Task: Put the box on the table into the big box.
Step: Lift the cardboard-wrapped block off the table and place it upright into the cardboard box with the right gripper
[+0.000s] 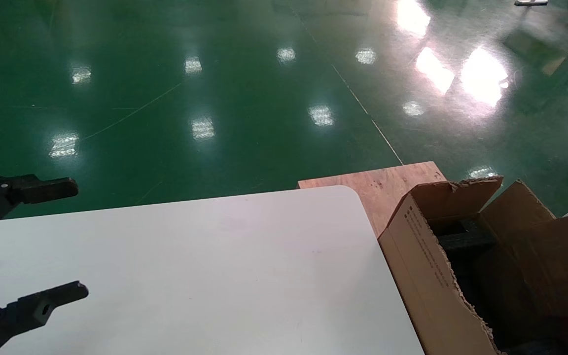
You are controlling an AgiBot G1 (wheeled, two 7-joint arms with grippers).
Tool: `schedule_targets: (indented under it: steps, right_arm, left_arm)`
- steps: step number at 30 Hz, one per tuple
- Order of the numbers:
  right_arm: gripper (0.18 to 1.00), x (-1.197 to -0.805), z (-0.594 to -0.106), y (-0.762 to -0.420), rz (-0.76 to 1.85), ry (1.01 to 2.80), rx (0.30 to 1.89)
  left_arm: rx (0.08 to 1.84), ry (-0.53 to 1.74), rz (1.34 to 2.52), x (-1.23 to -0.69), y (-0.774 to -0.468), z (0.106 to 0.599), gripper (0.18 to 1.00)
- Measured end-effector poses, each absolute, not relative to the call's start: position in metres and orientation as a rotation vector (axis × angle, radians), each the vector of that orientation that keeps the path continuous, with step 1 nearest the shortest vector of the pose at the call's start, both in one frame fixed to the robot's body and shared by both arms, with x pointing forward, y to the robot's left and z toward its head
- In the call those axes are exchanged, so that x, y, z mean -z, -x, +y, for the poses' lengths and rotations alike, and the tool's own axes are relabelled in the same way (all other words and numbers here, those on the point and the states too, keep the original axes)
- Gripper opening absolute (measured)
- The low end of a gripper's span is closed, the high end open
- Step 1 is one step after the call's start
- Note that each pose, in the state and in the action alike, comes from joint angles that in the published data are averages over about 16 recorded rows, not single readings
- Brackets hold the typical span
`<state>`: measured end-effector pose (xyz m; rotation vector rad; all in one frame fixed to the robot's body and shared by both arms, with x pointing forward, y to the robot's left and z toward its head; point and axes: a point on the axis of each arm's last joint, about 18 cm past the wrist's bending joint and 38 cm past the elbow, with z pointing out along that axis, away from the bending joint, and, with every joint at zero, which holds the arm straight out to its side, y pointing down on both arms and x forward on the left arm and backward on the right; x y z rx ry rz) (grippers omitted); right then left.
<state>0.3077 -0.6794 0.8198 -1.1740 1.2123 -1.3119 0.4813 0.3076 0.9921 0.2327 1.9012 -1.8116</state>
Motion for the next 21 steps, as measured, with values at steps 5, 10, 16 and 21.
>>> schedule_targets:
  steps: [5, 10, 16, 21]
  right_arm:
    - [0.463, -0.807, -0.683, -0.316, 1.237, 1.146, 1.283]
    - [0.463, -0.795, -0.684, -0.321, 1.257, 1.145, 1.258]
    - [0.463, -0.785, -0.686, -0.325, 1.278, 1.155, 1.235]
    - [0.463, -0.779, -0.686, -0.329, 1.292, 1.168, 1.219]
  left_arm:
    - [1.812, -0.233, 1.901, -0.992, -0.481, 0.308, 1.001]
    - [1.812, -0.233, 1.901, -0.992, -0.481, 0.308, 1.001]
    - [1.812, -0.233, 1.901, -0.992, -0.481, 0.308, 1.001]
    - [1.812, -0.233, 1.901, -0.992, -0.481, 0.308, 1.001]
